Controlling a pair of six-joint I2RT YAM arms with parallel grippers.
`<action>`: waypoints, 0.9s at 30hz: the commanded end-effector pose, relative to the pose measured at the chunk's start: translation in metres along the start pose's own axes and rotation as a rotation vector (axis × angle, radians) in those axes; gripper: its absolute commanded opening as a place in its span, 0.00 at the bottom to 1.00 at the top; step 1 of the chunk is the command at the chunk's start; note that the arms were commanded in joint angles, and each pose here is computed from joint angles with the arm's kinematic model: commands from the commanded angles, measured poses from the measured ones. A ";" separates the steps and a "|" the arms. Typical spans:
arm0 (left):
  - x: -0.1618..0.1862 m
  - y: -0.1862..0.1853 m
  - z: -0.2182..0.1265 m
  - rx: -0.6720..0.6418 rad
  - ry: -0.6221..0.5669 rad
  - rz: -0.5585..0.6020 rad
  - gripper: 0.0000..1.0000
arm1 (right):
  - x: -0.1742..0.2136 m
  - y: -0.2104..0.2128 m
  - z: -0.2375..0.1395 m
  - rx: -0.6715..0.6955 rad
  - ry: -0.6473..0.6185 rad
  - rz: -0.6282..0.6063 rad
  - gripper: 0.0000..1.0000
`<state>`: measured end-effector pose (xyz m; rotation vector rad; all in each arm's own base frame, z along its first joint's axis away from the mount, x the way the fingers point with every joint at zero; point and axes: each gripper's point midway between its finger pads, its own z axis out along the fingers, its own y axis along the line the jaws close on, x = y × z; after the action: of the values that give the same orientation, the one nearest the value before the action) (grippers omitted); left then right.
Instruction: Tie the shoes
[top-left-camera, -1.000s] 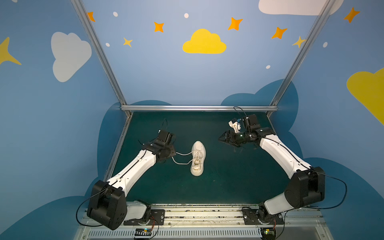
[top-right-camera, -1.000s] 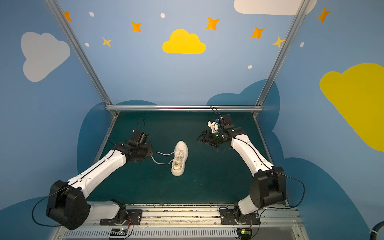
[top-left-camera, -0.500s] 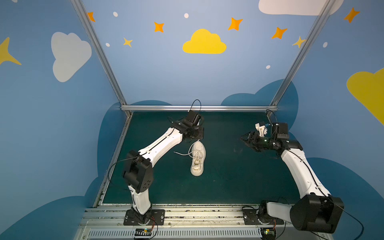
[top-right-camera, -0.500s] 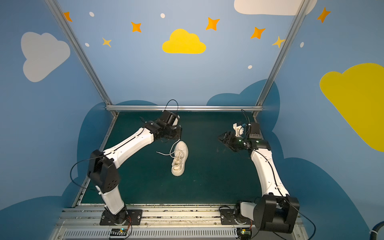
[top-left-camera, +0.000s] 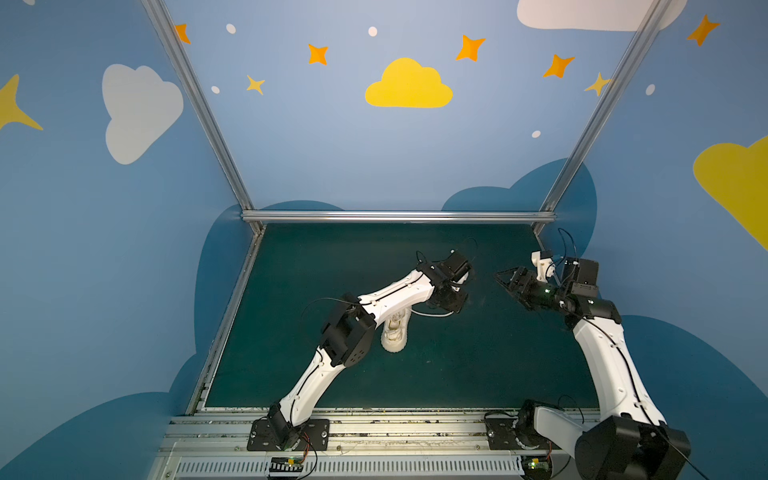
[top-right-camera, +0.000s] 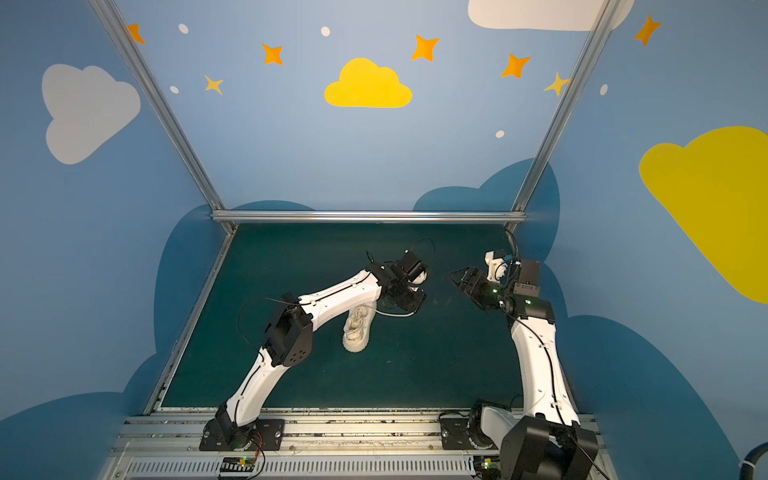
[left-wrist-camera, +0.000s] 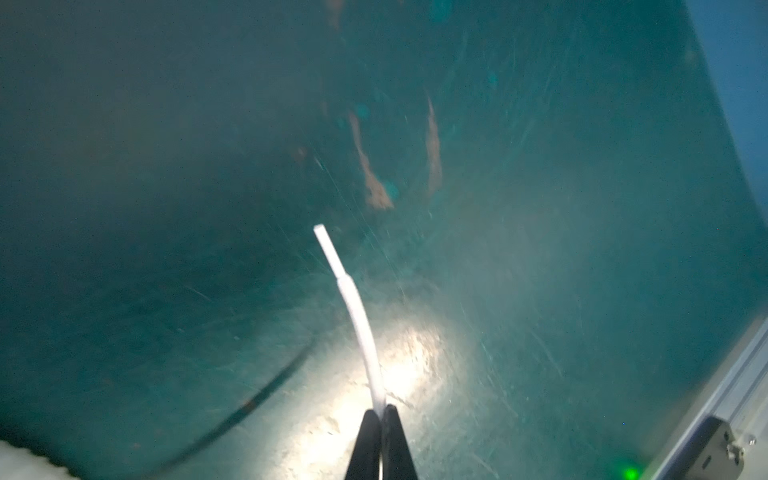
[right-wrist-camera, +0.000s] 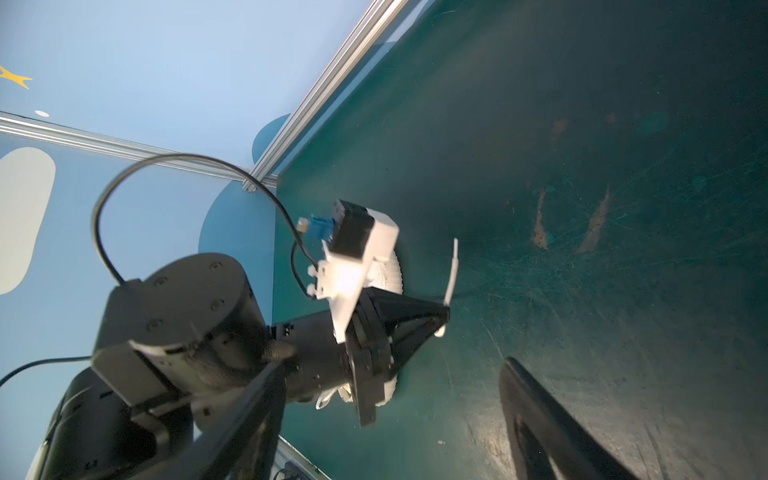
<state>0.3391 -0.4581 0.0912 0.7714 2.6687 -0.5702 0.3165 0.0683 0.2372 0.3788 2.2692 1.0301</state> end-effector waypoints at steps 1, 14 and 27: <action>0.005 0.002 -0.003 0.003 0.027 0.011 0.10 | -0.008 0.004 0.000 -0.016 -0.012 -0.016 0.80; -0.015 0.018 -0.056 -0.015 -0.041 0.012 0.60 | -0.001 -0.021 0.017 0.029 0.010 0.019 0.80; -0.002 0.106 -0.141 -0.025 -0.148 -0.180 0.59 | 0.057 -0.044 0.109 0.134 0.307 0.017 0.80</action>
<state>0.3788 -0.3303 0.1958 0.5102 2.5817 -0.5835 0.3291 0.1216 0.1275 0.3531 2.5980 1.0180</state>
